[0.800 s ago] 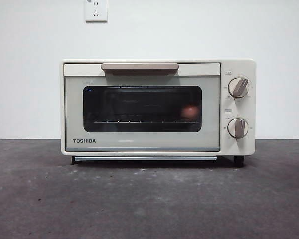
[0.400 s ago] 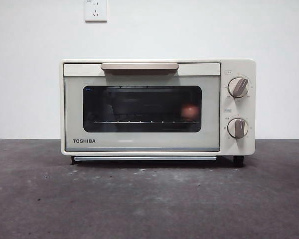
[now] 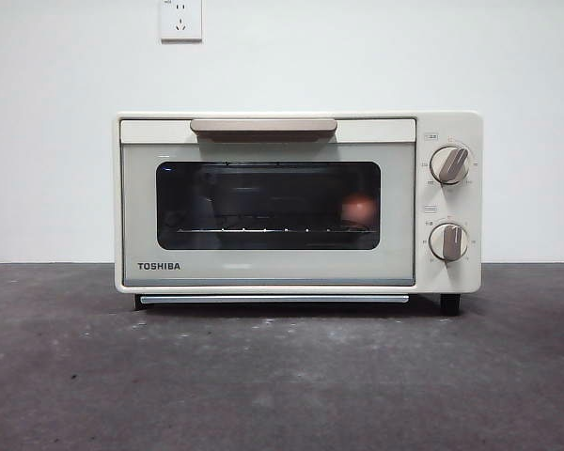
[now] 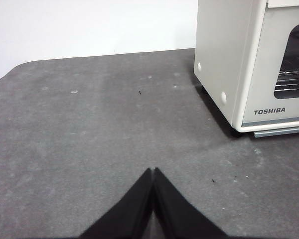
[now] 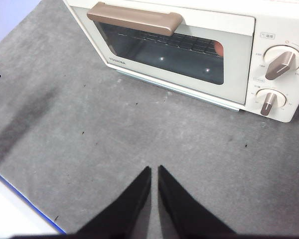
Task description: Eggoven
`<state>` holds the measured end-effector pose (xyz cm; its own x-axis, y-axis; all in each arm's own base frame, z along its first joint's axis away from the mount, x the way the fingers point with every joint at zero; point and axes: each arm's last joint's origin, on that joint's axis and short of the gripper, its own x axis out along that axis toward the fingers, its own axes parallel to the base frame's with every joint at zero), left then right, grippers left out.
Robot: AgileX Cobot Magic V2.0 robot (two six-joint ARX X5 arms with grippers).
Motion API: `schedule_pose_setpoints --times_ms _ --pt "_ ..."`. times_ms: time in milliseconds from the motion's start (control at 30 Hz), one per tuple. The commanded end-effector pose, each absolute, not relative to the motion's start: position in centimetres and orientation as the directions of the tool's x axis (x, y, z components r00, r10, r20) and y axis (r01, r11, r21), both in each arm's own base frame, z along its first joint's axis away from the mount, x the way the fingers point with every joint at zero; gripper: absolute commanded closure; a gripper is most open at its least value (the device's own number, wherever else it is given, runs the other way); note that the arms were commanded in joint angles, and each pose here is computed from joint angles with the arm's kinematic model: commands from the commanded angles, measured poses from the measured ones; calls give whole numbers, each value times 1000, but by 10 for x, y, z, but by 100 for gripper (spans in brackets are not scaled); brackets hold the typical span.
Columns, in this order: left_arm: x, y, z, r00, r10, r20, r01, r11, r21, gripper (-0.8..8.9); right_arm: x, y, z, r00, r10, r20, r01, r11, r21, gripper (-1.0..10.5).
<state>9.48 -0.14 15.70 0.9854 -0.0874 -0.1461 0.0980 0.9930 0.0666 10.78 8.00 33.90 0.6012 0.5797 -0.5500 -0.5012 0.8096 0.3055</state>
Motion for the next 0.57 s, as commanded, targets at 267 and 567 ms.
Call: schedule_pose_setpoints --times_ms 267,567 --pt "96 -1 147 981 -85 -175 96 994 54 806 104 69 347 722 495 -484 -485 860 157 942" --pt "96 -1 147 981 -85 -176 96 994 54 806 94 28 320 863 475 -170 -475 879 46 942"
